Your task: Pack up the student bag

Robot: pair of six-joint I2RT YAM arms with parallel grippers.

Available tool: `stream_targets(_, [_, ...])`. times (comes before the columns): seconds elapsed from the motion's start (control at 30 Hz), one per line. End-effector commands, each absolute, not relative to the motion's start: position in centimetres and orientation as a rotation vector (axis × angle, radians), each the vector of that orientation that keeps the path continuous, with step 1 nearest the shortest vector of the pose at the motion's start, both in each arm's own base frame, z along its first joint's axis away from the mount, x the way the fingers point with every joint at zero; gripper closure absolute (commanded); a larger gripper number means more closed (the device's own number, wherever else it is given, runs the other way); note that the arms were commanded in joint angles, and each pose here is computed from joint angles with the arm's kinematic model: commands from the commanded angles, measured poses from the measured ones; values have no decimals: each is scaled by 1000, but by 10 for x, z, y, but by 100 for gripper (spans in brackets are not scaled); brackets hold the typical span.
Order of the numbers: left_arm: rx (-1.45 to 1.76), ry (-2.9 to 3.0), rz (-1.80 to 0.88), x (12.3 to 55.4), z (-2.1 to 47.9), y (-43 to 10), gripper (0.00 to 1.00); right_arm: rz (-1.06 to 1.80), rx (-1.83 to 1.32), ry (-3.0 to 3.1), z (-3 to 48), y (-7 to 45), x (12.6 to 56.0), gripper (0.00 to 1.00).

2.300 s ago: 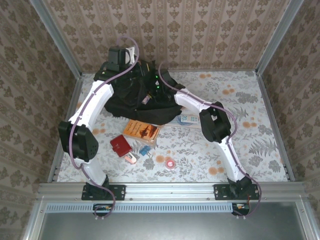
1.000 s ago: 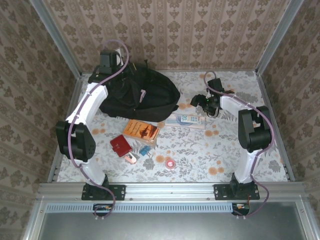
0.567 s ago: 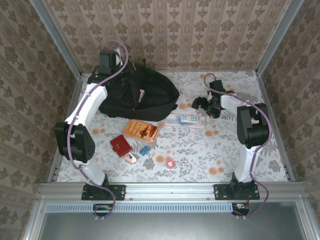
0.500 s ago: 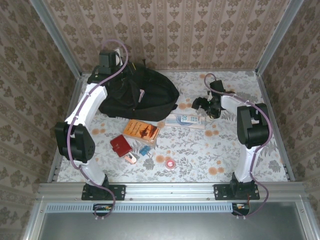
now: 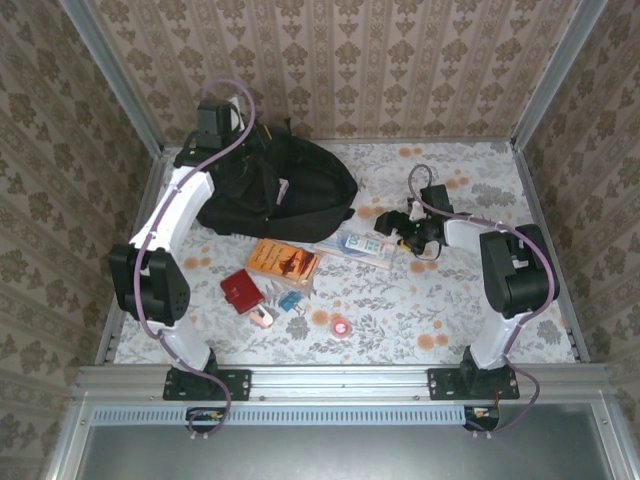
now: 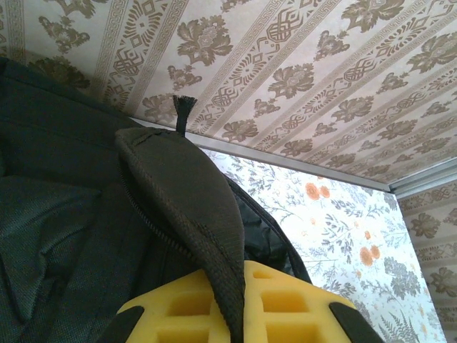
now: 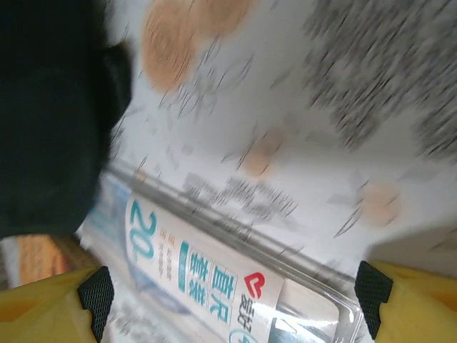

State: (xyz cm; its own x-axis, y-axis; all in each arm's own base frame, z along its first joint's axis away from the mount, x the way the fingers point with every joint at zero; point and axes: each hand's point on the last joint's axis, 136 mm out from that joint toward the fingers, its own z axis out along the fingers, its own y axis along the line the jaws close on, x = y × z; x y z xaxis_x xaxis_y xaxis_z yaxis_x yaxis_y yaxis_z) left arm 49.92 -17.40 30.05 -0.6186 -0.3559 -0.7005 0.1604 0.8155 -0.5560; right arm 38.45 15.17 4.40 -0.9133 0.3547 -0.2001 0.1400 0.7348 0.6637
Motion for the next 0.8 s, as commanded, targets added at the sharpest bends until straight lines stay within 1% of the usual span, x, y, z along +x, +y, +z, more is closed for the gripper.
stream_targets(0.0, [-132,1999,-779,494,343,-169,100,1184,360,2670,53,189,343,11])
stream_targets(0.13, [-130,1996,-775,493,345,-169,100,1266,293,2693,56,210,310,11])
stream_targets(0.23, [-128,1999,-773,493,344,-169,100,1396,139,2726,66,239,280,11])
stream_targets(0.33, [-131,2003,-774,493,342,-169,100,1365,7,2789,69,249,263,12])
stream_targets(0.47, [-129,2007,-769,493,340,-170,100,1153,-12,2801,71,229,275,14])
stream_targets(0.63, [-128,2012,-764,493,338,-171,100,937,31,2798,71,211,309,18])
stream_targets(0.77, [-124,2012,-764,493,338,-171,100,941,17,2828,61,220,328,18])
